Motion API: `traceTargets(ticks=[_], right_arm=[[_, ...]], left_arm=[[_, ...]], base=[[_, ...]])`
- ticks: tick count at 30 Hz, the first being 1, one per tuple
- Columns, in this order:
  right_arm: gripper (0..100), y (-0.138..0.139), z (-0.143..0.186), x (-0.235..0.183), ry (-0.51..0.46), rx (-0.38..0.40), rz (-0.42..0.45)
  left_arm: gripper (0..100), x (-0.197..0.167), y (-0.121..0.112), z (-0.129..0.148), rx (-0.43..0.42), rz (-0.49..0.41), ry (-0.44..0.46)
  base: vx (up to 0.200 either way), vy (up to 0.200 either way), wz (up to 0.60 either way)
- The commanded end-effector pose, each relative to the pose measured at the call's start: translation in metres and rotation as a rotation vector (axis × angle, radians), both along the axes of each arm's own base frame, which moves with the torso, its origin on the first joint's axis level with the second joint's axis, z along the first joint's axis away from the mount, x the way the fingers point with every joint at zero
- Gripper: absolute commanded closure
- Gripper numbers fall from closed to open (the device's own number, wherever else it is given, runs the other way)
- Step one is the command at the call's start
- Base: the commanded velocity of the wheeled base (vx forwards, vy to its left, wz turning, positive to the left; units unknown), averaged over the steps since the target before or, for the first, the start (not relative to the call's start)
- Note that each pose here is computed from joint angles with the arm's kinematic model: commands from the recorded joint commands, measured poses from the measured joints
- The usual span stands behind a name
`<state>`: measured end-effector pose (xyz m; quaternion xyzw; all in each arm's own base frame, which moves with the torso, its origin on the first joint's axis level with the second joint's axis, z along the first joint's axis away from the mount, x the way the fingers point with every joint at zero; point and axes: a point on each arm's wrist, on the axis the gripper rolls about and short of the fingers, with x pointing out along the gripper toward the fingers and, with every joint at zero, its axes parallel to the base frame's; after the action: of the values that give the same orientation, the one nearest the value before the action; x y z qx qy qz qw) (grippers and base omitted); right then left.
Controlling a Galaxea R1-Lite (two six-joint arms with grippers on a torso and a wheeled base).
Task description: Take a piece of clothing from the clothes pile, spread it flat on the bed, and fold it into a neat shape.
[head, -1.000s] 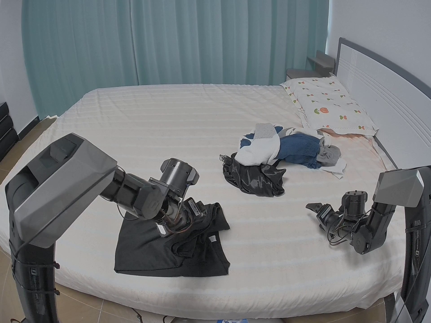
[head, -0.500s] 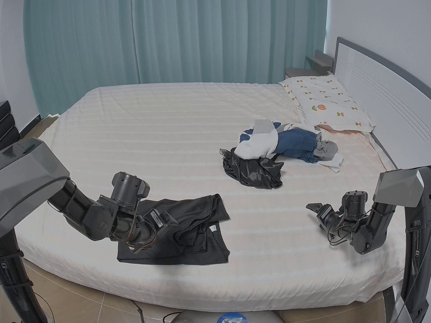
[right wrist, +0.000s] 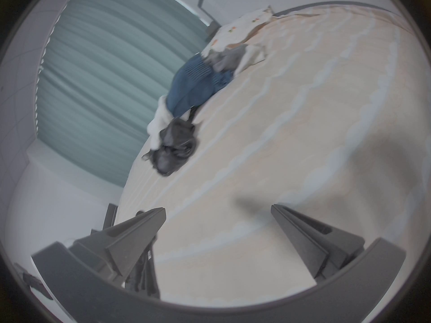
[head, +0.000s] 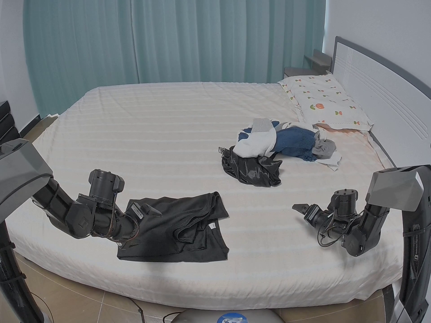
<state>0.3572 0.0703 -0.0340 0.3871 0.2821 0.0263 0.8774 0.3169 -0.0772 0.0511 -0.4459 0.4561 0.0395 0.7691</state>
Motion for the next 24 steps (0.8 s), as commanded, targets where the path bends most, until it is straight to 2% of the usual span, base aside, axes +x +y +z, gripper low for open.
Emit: traceTargets(ticks=[1, 5, 8, 21, 24], right_arm=[[0, 0.041, 0.038, -0.014, -0.082, -0.011, 0.123], [0, 0.054, 0.049, -0.027, -0.055, -0.028, 0.175], [0, 0.07, 0.051, -0.036, -0.046, -0.038, 0.231], [0, 0.107, 0.031, -0.043, -0.04, -0.094, 0.364], [0, 0.113, 0.022, -0.041, -0.042, -0.128, 0.393]], left_arm=[[0, 0.003, 0.02, -0.003, -0.005, 0.051, 0.006], [0, 0.005, 0.031, -0.003, -0.03, 0.064, 0.002], [0, 0.011, 0.043, -0.002, -0.045, 0.093, -0.047], [0, 0.015, 0.059, -0.011, -0.034, 0.134, -0.038], [0, 0.015, 0.06, -0.013, -0.034, 0.135, -0.032]], base=[[0.0, 0.2, 0.0], [0.0, 0.2, 0.0], [0.0, 0.2, 0.0], [0.0, 0.2, 0.0], [0.0, 0.2, 0.0]])
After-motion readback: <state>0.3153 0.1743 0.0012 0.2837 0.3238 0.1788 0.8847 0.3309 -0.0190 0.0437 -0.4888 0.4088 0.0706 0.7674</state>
